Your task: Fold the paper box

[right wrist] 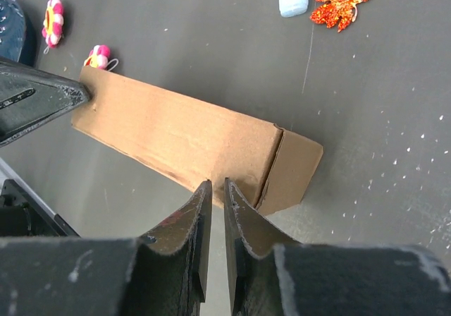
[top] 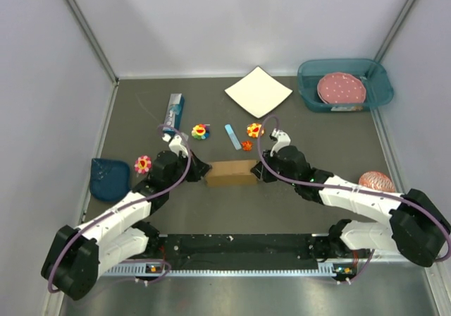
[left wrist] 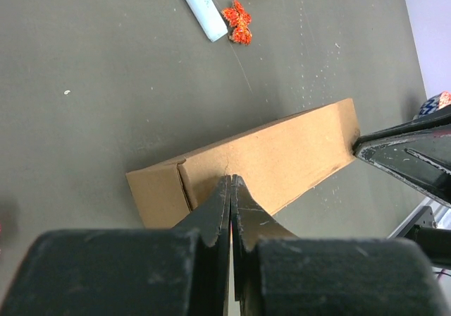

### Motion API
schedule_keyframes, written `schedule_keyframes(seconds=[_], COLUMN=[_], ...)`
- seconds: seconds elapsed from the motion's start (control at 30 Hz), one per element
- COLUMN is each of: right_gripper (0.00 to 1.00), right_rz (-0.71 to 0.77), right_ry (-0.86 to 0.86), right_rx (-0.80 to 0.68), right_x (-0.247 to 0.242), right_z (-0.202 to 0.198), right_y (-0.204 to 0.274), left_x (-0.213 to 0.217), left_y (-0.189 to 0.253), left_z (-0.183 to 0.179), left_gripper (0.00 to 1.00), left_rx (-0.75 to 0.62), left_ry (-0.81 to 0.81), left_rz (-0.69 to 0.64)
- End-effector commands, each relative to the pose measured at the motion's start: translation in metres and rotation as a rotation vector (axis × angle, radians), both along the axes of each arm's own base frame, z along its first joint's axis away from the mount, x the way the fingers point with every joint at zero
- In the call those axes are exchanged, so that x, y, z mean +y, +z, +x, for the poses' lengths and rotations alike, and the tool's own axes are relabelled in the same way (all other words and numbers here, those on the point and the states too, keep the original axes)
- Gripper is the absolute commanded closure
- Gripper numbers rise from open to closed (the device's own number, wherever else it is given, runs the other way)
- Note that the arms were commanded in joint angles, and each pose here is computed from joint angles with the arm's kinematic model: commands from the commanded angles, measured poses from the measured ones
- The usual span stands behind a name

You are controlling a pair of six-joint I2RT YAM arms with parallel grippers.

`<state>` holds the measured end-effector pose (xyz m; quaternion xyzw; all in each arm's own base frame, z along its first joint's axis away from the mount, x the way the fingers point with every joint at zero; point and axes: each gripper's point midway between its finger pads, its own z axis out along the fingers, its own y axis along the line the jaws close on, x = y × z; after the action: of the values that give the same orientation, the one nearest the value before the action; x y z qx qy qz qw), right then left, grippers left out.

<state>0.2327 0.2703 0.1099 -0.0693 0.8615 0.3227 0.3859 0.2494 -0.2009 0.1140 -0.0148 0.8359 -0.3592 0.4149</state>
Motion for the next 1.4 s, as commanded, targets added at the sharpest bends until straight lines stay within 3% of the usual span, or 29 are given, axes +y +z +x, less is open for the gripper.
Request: schedule_keyframes(seconds=[0.0, 0.17, 0.23, 0.33, 0.4, 0.5, 0.57, 0.67, 0.93, 1.07, 1.17, 1.2, 1.23, 1.37], right_gripper=[0.86, 0.86, 0.86, 0.80, 0.72, 0.65, 0.60, 0.49, 0.40, 0.40, 0.40, 0.40, 0.40, 0.40], right_rz=[-0.123, -0.185, -0.144, -0.160, -0.093, -0.043, -0.038, -0.068, -0.065, -0.070, -0.035, -0.040, -0.048, -0.094], right_ry=[0.045, 0.073, 0.059, 0.032, 0.021, -0.010, -0.029, -0.053, -0.111, -0.117, -0.142, -0.156, -0.175, -0.201], right_rx=[0.118, 0.164, 0.162, 0.136, 0.079, -0.008, -0.047, -0.033, 0.085, 0.091, 0.060, 0.054, 0.032, -0.012], right_x=[-0.017, -0.020, -0.019, -0.029, -0.029, -0.033, -0.034, -0.037, -0.041, -0.041, -0.044, -0.049, -0.053, -0.070], right_z=[-0.037, -0.081, -0.088, -0.096, -0.094, -0.084, -0.077, -0.069, -0.049, -0.044, -0.042, -0.041, -0.039, -0.037], right_y=[-0.046, -0.071, -0.064, -0.054, -0.022, 0.019, 0.037, 0.031, -0.006, -0.013, -0.003, -0.002, 0.001, 0.007], left_x=[0.009, -0.003, -0.011, -0.012, -0.004, 0.008, 0.013, 0.026, 0.053, 0.055, 0.059, 0.070, 0.077, 0.104], left_y=[-0.040, -0.033, -0.023, -0.007, 0.006, 0.042, 0.058, 0.050, -0.011, -0.014, 0.008, 0.010, 0.015, 0.025], left_z=[-0.032, -0.061, -0.078, -0.093, -0.088, -0.079, -0.075, -0.061, -0.047, -0.046, -0.043, -0.041, -0.041, -0.037], left_gripper=[1.00, 1.00, 1.00, 1.00, 0.99, 0.76, 0.69, 0.60, 0.51, 0.50, 0.47, 0.15, 0.02, 0.02], left_rx=[0.128, 0.095, 0.048, -0.007, -0.047, -0.152, -0.199, -0.193, -0.008, -0.001, -0.066, -0.075, -0.078, -0.049], left_ry=[-0.035, -0.060, -0.099, -0.118, -0.061, 0.016, 0.043, 0.145, 0.338, 0.360, 0.374, 0.429, 0.468, 0.645], left_rz=[0.059, -0.004, -0.029, -0.063, -0.090, -0.164, -0.178, -0.124, 0.100, 0.089, 0.049, 0.061, 0.047, 0.036])
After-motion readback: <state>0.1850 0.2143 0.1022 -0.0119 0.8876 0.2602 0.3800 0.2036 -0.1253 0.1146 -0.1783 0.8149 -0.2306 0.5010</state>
